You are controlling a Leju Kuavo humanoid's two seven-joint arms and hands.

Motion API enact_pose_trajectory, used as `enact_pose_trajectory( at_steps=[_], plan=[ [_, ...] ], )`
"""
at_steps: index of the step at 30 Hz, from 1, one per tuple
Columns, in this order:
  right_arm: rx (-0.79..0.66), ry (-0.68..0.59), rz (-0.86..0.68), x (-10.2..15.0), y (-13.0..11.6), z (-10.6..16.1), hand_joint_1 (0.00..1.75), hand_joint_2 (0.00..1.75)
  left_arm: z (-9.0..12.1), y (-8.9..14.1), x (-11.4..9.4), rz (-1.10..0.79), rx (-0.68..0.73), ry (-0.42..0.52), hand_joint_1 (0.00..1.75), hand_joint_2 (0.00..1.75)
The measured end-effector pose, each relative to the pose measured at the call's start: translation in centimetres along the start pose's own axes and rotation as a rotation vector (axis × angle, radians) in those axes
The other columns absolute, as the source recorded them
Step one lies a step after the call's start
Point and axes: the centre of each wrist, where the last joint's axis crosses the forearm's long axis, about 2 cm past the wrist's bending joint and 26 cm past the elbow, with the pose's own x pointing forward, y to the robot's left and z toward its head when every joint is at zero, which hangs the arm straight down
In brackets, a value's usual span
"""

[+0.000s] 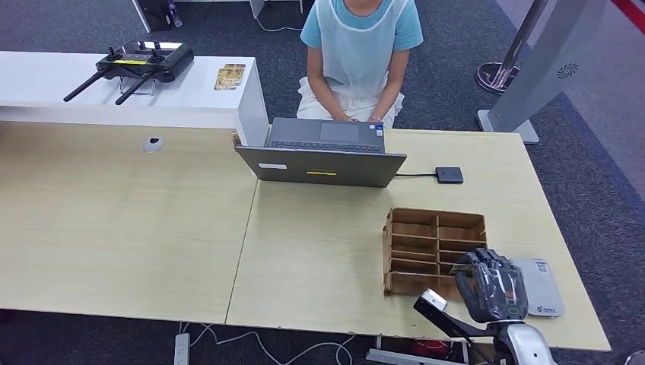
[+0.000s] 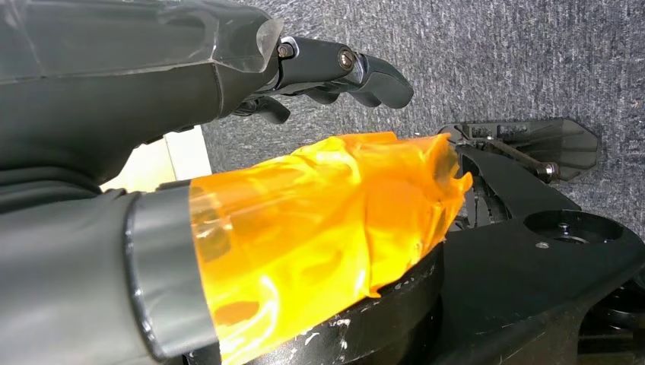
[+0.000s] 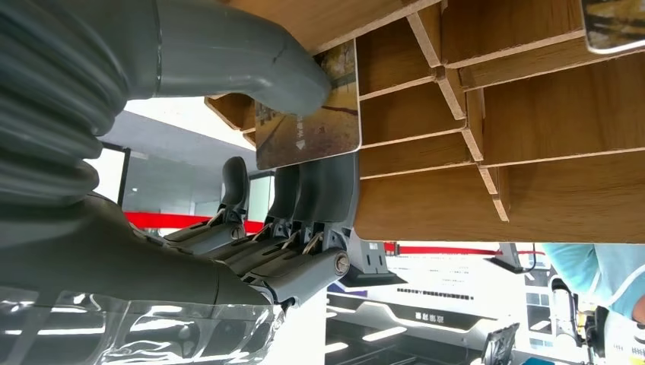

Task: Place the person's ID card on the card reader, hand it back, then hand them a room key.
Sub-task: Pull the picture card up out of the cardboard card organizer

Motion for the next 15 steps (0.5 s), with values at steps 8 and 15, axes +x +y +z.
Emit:
enact_pose_trajectory(
  at_steps=[8,15],
  plan=[
    [-0.001,0.001,-0.001,0.00,0.02,0.16,1.12,1.75,0.00,0.01,0.00,0.000,0.000,0.000,0.00,0.00],
    [0.001,0.014,-0.011,-0.12,0.07,0.39,1.27,1.75,0.00,0.06,-0.01,0.001,0.002,0.000,0.00,0.00]
  ],
)
